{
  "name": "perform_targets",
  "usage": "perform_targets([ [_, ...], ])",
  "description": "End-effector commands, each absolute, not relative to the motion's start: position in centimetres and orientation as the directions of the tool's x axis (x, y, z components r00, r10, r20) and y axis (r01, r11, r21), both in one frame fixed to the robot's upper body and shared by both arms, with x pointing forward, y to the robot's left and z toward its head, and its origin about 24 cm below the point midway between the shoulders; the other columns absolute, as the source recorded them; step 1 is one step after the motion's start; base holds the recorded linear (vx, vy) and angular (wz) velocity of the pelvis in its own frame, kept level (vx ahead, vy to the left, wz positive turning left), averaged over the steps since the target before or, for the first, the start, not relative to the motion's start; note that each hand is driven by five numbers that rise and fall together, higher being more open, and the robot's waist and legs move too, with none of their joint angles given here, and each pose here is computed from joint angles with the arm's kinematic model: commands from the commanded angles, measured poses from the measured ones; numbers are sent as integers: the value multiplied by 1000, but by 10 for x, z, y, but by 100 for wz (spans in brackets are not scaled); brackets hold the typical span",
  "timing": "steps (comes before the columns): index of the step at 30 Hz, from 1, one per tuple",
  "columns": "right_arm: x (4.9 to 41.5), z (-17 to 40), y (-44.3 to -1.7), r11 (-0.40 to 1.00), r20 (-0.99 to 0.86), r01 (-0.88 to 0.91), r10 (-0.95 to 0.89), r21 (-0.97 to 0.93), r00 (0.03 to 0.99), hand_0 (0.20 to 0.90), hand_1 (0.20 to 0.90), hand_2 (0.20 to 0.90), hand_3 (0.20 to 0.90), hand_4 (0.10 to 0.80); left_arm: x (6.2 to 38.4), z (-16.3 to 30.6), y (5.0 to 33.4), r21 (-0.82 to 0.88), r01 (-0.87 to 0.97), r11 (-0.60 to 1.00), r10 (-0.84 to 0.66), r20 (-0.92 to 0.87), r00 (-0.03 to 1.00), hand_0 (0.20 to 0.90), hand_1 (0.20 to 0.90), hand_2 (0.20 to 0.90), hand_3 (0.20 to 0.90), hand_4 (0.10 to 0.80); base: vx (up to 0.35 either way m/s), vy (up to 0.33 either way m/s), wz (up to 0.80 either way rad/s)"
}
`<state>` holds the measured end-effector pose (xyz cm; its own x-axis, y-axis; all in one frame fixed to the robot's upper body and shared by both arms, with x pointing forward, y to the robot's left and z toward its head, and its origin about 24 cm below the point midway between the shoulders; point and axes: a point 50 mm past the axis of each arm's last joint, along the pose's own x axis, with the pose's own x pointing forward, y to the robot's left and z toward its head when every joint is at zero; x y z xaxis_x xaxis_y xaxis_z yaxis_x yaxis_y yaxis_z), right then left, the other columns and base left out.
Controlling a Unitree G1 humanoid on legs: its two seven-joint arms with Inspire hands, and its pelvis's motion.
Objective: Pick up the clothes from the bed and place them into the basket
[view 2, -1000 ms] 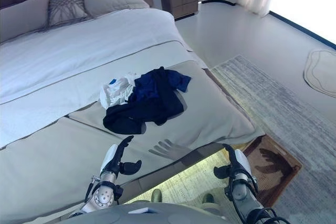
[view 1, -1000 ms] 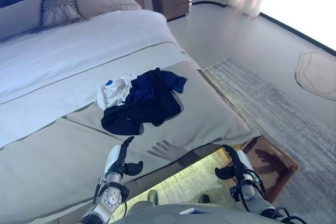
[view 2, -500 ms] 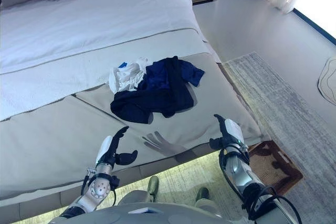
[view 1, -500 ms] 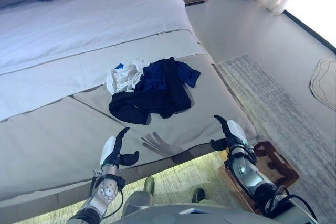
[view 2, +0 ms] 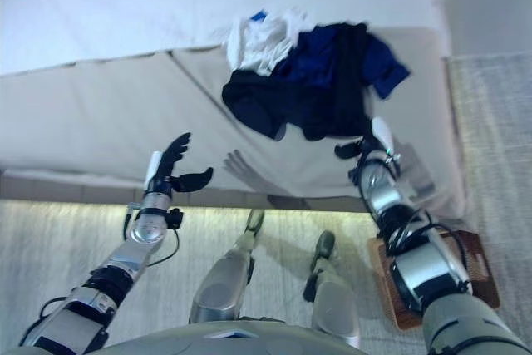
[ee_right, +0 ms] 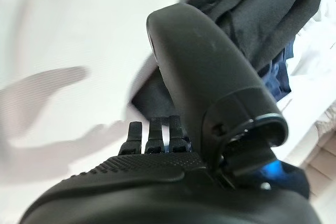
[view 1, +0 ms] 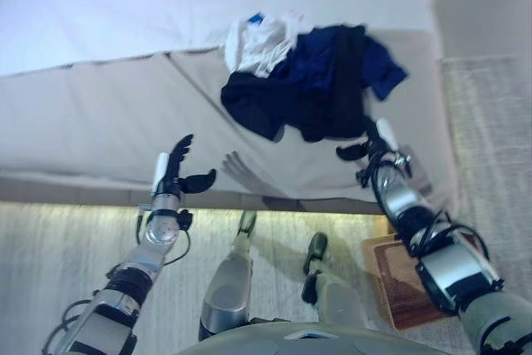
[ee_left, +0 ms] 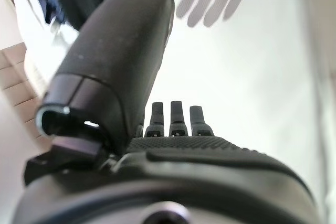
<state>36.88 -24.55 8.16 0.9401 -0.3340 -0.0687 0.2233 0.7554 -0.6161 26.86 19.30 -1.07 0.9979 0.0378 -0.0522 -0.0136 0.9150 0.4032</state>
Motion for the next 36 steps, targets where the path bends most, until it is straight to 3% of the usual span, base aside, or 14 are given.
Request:
perform_targets([
  [1, 383, 139, -252, 766, 109, 357, -356, -535, 928, 900, 900, 900, 900, 800, 277, 36, 179, 313, -30, 949, -42, 221, 974, 900, 900, 900, 900, 800, -33, 129, 20],
  [10, 391, 161, -268, 750, 115, 478, -483, -458, 868, 900, 900, 900, 900, 800, 285, 76, 171, 213, -86, 973, -4, 388, 922, 900, 900, 900, 900, 800, -13, 91, 14],
  [19, 399, 198, -276, 714, 160, 505, -495, -484, 854, 900, 900, 900, 900, 800, 284, 100, 161, 157, -58, 986, -22, 462, 887, 900, 900, 900, 900, 800, 3, 52, -4],
  [21, 400, 205, -276, 710, 171, 503, -487, -493, 856, 801, 801, 801, 785, 685, 284, 101, 162, 143, -60, 988, -14, 464, 886, 900, 900, 900, 900, 800, -29, 36, 5],
  [22, 401, 212, -275, 706, 185, 505, -482, -496, 856, 709, 709, 709, 678, 578, 283, 102, 162, 135, -60, 989, -11, 466, 885, 900, 900, 900, 900, 800, -42, 28, 6],
  [23, 401, 217, -274, 707, 196, 508, -478, -492, 856, 441, 441, 441, 365, 265, 283, 102, 162, 134, -60, 989, -9, 467, 884, 900, 900, 900, 900, 800, -47, 15, 2],
  [24, 402, 222, -274, 711, 210, 512, -474, -481, 855, 300, 300, 300, 200, 100, 282, 102, 163, 133, -60, 989, -9, 466, 885, 900, 900, 900, 900, 800, -36, 5, 2],
  [36, 401, 223, -269, 744, 252, 517, -451, -424, 856, 300, 300, 300, 200, 100, 278, 100, 165, 140, -43, 989, -27, 465, 885, 900, 900, 900, 900, 800, -15, -5, -3],
])
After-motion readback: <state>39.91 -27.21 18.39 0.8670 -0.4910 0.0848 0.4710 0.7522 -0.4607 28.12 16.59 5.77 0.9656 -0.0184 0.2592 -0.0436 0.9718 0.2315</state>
